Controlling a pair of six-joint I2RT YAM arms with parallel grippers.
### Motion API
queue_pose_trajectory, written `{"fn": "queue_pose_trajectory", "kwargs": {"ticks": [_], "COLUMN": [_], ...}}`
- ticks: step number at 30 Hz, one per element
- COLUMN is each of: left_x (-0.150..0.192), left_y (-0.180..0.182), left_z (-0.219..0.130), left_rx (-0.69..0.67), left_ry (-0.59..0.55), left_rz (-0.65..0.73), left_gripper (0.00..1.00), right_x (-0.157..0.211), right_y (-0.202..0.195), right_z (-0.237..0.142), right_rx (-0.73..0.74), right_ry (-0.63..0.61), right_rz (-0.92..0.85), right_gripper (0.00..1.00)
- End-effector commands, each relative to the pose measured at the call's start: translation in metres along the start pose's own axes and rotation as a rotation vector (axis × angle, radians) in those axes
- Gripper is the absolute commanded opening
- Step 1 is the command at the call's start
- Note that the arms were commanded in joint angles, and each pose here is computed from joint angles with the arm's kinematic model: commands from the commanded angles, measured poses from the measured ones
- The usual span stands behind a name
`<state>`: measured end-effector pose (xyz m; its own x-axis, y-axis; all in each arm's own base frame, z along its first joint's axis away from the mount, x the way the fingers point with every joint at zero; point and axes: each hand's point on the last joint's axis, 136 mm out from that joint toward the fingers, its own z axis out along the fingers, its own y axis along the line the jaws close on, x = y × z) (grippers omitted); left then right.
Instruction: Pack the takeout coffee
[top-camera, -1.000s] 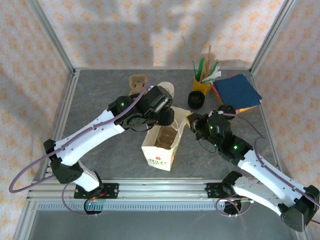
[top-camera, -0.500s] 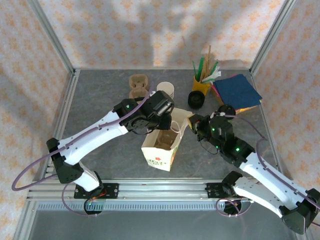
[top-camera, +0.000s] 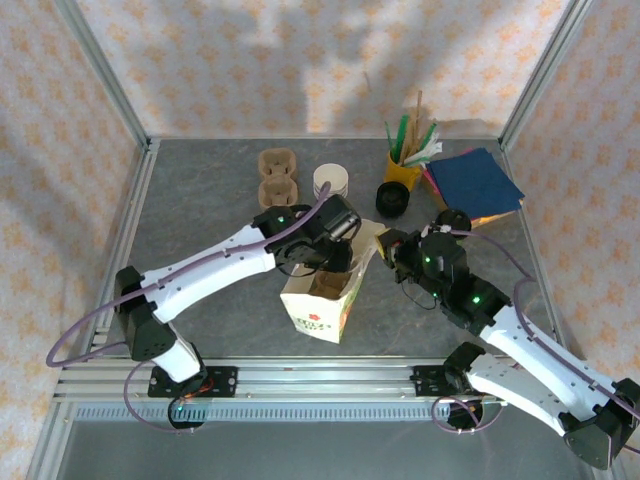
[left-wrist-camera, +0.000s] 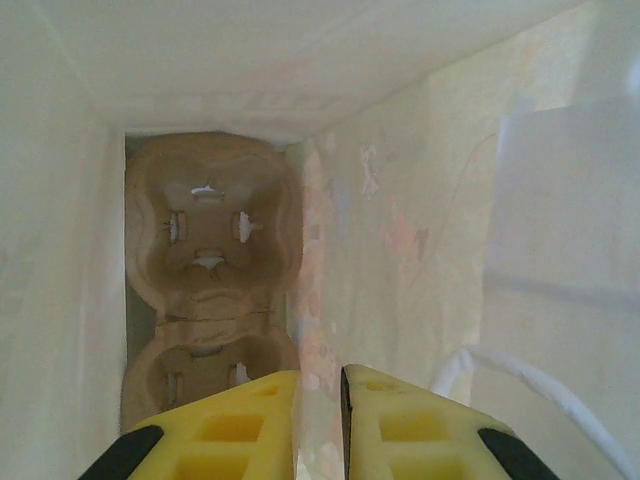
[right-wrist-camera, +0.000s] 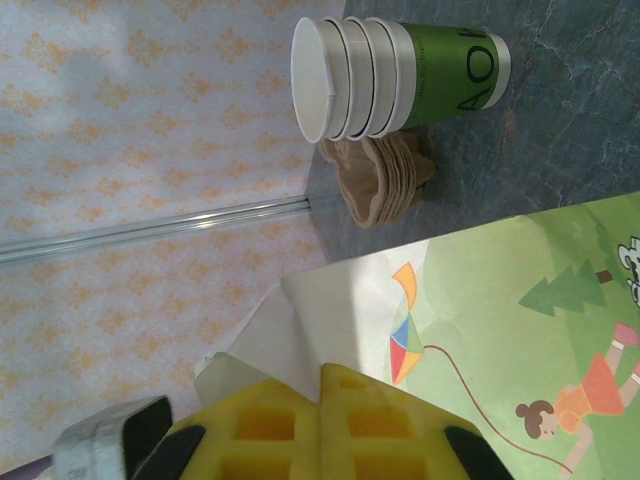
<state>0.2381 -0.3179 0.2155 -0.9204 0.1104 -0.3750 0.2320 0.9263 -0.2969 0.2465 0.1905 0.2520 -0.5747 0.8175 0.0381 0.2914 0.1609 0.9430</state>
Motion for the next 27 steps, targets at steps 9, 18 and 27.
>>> {"fn": "queue_pose_trajectory", "kwargs": {"ticks": [9, 18, 27], "left_x": [0.018, -0.006, 0.017], "left_y": [0.017, -0.009, 0.003], "left_z": [0.038, -0.008, 0.022], "left_rx": [-0.098, -0.032, -0.102], "left_ry": [0.079, -0.028, 0.062], "left_rz": [0.03, 0.039, 0.093], "left_gripper": [0.2, 0.2, 0.19], "right_x": [-0.006, -0.009, -0.009], "right_y": [-0.008, -0.007, -0.007], "right_z": [-0.003, -0.004, -0.005], "right_rx": [0.023, 0.023, 0.027], "right_ry": [-0.029, -0.045, -0.046], "right_rz": [0.0, 0.0, -0.008], "right_gripper": [0.0, 0.0, 0.0]}}
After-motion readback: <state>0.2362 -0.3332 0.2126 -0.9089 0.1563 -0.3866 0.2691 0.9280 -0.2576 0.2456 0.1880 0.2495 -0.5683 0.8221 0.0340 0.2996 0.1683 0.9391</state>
